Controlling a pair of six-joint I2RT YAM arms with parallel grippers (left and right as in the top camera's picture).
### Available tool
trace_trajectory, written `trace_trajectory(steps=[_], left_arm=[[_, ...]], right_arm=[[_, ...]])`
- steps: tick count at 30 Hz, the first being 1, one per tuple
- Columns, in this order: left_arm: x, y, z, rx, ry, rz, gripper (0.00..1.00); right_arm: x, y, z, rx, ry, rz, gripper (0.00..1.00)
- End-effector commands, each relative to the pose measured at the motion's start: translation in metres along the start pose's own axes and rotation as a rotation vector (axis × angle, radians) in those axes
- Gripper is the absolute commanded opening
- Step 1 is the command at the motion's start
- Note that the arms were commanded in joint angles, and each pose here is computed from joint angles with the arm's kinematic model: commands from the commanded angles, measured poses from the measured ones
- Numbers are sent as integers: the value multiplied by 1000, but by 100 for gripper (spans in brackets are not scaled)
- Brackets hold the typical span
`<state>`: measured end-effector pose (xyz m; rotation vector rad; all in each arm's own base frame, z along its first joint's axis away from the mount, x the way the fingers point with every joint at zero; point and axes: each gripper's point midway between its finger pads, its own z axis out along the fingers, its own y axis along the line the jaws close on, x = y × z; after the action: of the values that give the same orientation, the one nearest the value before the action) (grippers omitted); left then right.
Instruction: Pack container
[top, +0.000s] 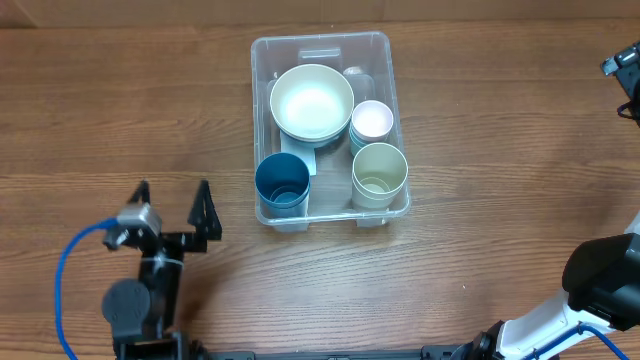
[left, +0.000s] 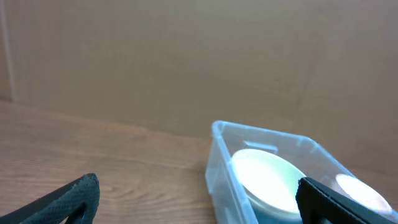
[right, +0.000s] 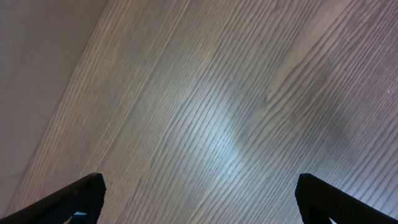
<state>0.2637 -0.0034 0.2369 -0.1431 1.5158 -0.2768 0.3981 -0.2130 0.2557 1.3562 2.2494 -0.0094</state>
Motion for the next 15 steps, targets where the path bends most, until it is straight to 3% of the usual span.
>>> trace_trajectory(steps=[1, 8, 15], left_arm=[[26, -12, -11, 86, -12, 37, 100], [95, -10, -21, 105, 195, 171, 100], [81, -12, -23, 109, 132, 187, 100]], right_arm=[[-9, 3, -17, -23, -47, 11, 100], [-9, 3, -17, -23, -47, 11, 100], [-9, 3, -17, -23, -47, 11, 100]])
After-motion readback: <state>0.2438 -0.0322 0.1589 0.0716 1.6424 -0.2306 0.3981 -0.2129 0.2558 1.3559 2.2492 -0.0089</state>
